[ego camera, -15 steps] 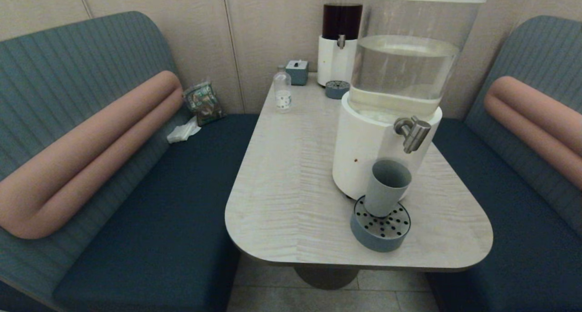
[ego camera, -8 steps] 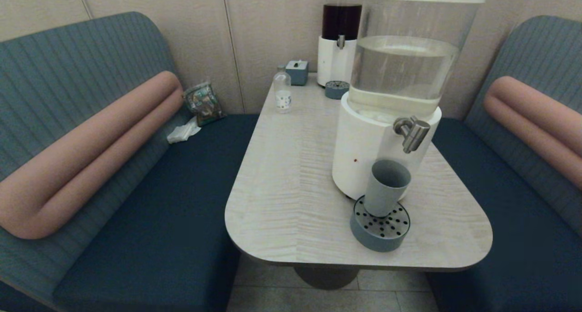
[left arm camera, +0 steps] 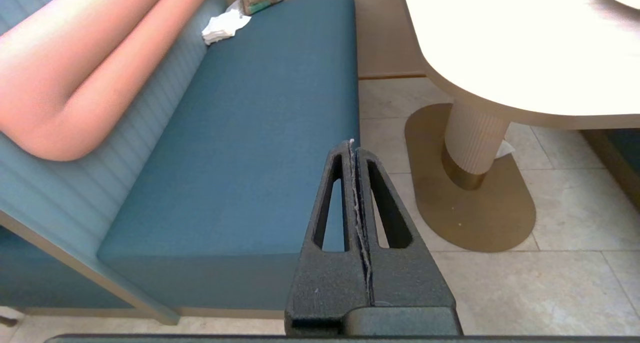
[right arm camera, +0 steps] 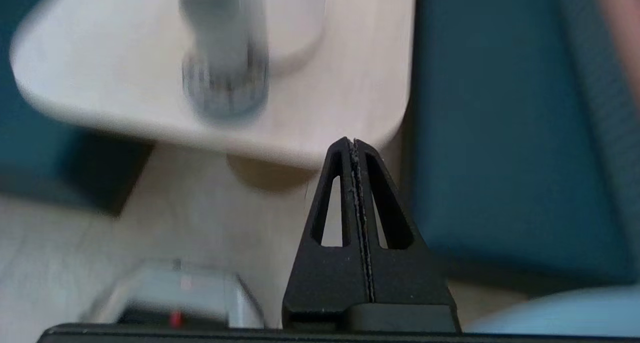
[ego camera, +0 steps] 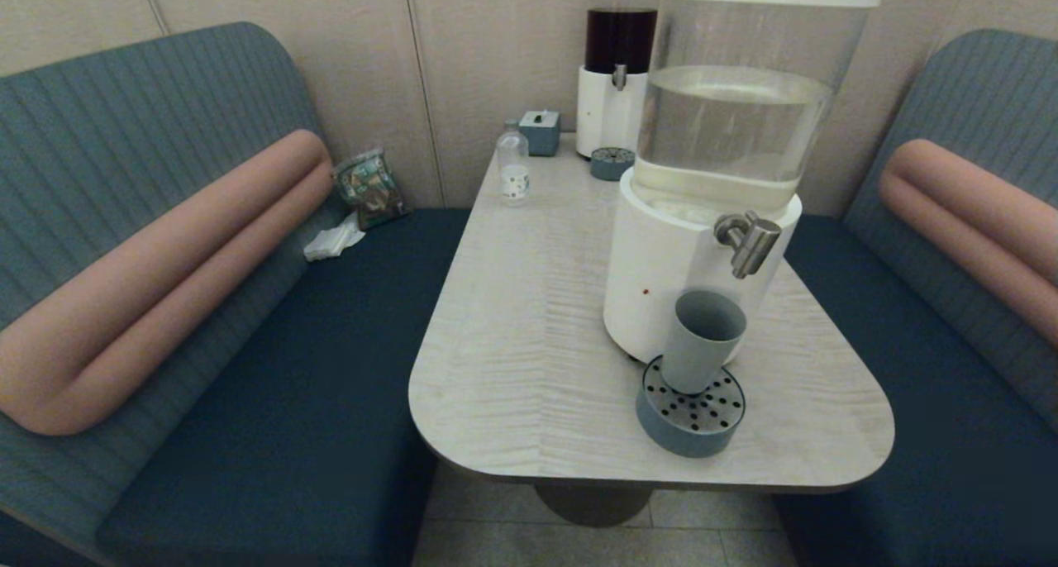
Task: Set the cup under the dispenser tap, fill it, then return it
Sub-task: Place the cup next to the water dispenser
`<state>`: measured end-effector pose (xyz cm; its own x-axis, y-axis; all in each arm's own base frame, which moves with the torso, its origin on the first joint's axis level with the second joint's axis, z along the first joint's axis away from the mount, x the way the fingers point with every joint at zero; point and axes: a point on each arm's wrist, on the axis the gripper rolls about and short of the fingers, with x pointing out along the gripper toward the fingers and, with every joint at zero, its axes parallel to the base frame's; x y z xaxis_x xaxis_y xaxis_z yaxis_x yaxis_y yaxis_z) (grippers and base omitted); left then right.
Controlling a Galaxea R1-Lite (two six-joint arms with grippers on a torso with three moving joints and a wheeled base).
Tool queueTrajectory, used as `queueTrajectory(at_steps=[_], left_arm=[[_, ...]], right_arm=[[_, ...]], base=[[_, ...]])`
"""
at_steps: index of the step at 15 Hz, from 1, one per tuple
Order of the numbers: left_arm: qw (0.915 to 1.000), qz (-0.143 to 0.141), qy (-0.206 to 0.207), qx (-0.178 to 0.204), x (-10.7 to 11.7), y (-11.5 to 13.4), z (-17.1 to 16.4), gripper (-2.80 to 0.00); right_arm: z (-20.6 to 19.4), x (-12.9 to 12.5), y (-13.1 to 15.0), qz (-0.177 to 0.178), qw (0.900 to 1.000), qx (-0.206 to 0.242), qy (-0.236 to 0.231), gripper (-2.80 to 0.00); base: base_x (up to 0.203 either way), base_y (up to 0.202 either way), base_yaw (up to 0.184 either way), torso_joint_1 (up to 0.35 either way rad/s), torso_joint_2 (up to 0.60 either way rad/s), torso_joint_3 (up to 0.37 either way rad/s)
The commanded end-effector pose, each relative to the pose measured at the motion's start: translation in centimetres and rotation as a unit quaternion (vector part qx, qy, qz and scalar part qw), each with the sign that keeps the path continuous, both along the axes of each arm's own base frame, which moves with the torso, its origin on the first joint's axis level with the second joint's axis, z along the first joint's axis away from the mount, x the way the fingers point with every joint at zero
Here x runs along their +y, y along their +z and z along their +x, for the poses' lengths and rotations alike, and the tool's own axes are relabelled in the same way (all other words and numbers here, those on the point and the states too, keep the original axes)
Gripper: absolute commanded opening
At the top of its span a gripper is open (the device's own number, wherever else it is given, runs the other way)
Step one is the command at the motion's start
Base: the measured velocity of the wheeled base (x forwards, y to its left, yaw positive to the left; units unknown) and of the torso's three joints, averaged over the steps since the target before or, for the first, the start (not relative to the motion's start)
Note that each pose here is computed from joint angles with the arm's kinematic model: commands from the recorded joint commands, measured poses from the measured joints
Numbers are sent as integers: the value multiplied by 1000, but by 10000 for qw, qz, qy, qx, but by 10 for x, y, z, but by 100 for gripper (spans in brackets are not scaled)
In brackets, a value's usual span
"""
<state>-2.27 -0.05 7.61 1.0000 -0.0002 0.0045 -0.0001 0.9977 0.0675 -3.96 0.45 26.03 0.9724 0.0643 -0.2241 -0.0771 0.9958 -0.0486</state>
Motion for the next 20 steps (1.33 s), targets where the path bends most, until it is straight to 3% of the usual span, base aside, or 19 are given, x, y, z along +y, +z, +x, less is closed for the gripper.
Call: queueTrajectory(at_steps=[1, 6, 9, 11, 15, 18, 20], left_arm=[[10000, 8, 1, -1, 0, 0, 0, -280], [10000, 0, 7, -1, 0, 0, 0, -280], [10000, 0, 5, -1, 0, 0, 0, -280], [10000, 5, 9, -1, 0, 0, 0, -280], [10000, 0, 9, -1, 0, 0, 0, -280], [10000, 0, 6, -1, 0, 0, 0, -280], [10000, 0, 9, -1, 0, 0, 0, -280]], right_arm=[[-26, -2, -45, -20, 9998, -177, 75, -280], [-19, -6, -121, -34, 9979, 514, -390, -280], [-14, -6, -159, -65, 9980, 525, -360, -280], [-11, -5, -175, -16, 9987, 341, -374, -280], [0, -5, -178, 89, 9990, -180, -393, -280], [13, -5, -183, 119, 9959, -824, -357, -280], [15, -5, -184, 146, 9944, -979, -358, -280]], base=[[0, 0, 0, 0, 0, 0], [0, 0, 0, 0, 0, 0], [0, 0, 0, 0, 0, 0], [0, 0, 0, 0, 0, 0], [0, 0, 0, 0, 0, 0], [0, 0, 0, 0, 0, 0], [0, 0, 0, 0, 0, 0]])
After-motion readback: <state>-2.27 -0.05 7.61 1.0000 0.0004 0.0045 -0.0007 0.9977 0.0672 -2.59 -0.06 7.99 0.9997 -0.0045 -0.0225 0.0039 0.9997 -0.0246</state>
